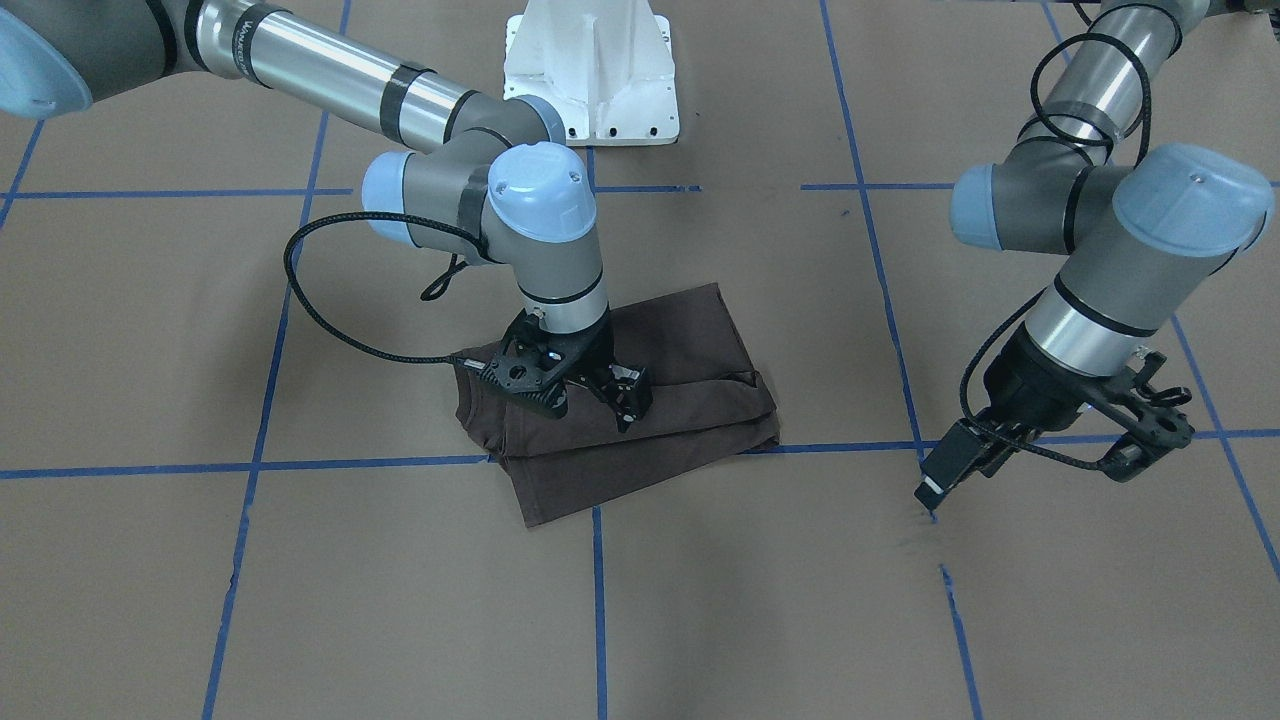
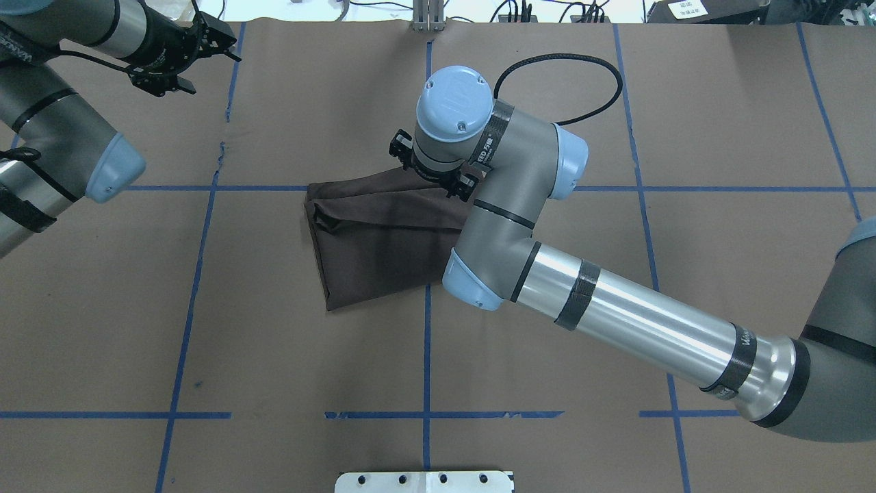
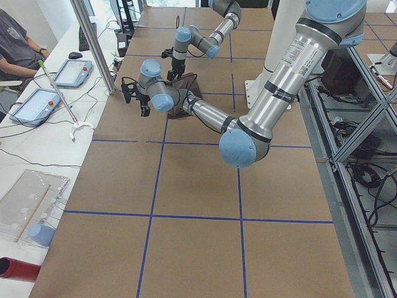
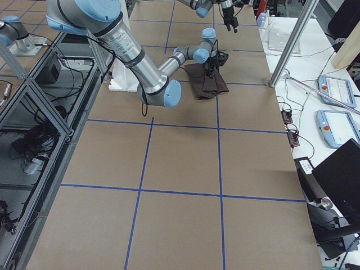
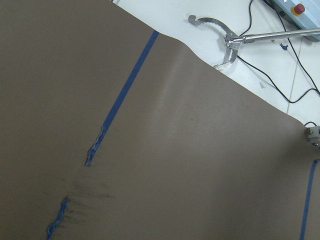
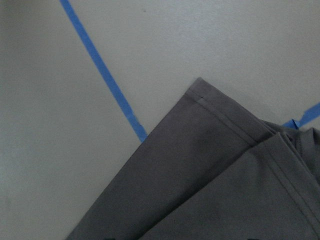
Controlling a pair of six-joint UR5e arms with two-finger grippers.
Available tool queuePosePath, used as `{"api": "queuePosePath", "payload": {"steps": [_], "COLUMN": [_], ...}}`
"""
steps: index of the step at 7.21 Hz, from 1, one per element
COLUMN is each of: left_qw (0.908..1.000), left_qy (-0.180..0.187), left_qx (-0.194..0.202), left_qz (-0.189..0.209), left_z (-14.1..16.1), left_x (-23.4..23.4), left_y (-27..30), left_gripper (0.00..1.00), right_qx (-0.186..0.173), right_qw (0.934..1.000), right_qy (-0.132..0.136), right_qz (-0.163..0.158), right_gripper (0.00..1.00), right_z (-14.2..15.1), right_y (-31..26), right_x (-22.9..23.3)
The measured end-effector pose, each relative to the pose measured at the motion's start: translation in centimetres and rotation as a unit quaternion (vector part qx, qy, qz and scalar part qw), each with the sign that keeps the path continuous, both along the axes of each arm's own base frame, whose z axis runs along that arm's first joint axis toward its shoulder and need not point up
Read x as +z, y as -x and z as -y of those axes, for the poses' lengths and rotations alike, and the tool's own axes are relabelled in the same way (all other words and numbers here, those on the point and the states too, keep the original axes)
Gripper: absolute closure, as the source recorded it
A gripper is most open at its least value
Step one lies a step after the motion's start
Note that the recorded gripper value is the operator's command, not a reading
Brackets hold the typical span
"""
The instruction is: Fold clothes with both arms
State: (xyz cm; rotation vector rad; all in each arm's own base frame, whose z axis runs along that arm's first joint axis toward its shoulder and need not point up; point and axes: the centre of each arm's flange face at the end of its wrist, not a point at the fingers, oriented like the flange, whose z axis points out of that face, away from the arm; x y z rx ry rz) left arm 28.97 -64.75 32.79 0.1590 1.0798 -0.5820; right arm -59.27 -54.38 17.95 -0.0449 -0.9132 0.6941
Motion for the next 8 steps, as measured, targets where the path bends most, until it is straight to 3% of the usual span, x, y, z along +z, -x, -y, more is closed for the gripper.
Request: {"api": "queuePosePath", "payload": {"steps": [2,3,6,8], "left_qw": [1.0,1.0,1.0,1.0], "left_qy": [-0.001,-0.001,-0.001,-0.002], "left_qx": [0.0,-0.001,-0.001,-0.001], "left_qz": [-0.001,-0.002,-0.004,-0.005], "left_z": [0.0,0.0,0.0,-0.1], "left_x": [-0.2,-0.3,-0.6,-0.8], "left_y": [-0.1,-0.1,-0.2,-0.2], "left_gripper": [0.0,0.0,0.0,0.0], "right_qx": [0.068,0.087,0.117,0.116], "right_qw": [0.9936,0.9889,0.9773,0.9725], "right_qy": [0.089,0.12,0.173,0.198], "right_qz": [0.01,-0.001,-0.033,-0.039], "right_gripper": [0.2,0.23,0.25,0.3], "right_z": [-0.1,-0.2,-0.4,-0.8], "right_y": [0.6,0.9,1.1,1.3], "right_x": [1.5,2.2,3.3,3.6]}}
